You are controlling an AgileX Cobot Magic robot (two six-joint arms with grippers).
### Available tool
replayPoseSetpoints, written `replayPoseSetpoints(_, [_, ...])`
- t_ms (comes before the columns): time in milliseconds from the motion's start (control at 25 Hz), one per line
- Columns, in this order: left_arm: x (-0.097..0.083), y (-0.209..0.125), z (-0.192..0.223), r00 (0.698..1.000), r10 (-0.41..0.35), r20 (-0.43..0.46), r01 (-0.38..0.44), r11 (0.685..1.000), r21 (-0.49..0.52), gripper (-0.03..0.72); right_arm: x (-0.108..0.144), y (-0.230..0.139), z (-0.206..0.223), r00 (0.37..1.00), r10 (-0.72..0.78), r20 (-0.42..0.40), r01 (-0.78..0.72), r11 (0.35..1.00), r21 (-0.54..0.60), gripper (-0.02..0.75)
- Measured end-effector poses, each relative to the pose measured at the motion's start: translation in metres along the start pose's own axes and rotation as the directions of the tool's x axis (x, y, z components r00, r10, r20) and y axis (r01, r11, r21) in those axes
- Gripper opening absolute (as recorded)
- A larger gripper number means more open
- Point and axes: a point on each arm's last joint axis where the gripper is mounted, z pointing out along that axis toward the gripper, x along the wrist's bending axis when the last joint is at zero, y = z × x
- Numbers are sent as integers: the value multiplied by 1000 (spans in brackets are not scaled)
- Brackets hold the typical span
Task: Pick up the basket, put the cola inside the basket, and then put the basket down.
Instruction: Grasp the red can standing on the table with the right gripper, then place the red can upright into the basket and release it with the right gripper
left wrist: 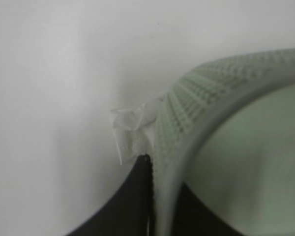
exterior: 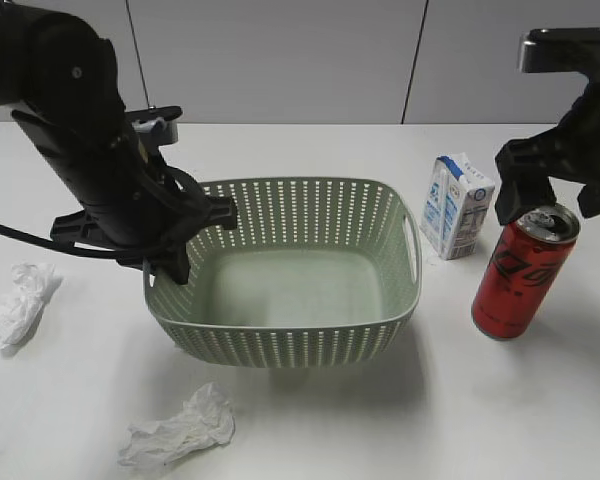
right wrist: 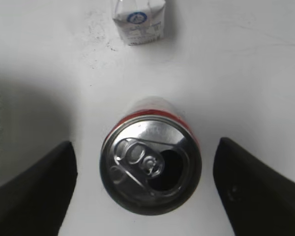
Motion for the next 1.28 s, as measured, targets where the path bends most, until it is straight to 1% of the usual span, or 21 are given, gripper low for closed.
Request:
replayPoseSetpoints(320, [0,0,0,1000,2,-1,-2,1000,-1,-1,0,0,33,1000,4,24,-7,995,98,656])
replayPoseSetpoints(400, [0,0,0,1000,2,-1,-2,1000,-1,-1,0,-1,37,1000,6,28,-9,993,114,644])
replayPoseSetpoints(520, [0,0,0,1000,2,-2,-2,1000,-1,-1,0,-1,38,1000,6,30,-10,993,119,582])
replayPoseSetpoints(600, [0,0,0,1000,2,-2,-2,1000,-1,-1,0,-2,38,1000,14,25,-17,992,126,517])
replayPoseSetpoints(640, [0,0,0,1000,3,-3,-3,1000,-1,-1,0,-2,38,1000,16,24,-19,991,130,503])
replayPoseSetpoints(760, [0,0,0,1000,4,-3,-4,1000,-1,-1,1,-3,35,1000,22,19,-24,991,130,502])
replayPoseSetpoints(880, [0,0,0,1000,4,-4,-4,1000,-2,0,1,-1,23,1000,23,11,-24,994,104,502])
replayPoseSetpoints(1000, [0,0,0,1000,4,-4,-4,1000,-2,0,2,3,4,1000,23,-4,-23,999,49,502])
replayPoseSetpoints(1160, [0,0,0,1000,6,-5,-6,1000,-2,0,3,8,-33,1000,-13,-26,12,999,-41,502])
replayPoseSetpoints(1280, [1,1,0,1000,14,-13,-14,1000,-5,0,6,10,-63,997,-66,-31,63,995,-71,502])
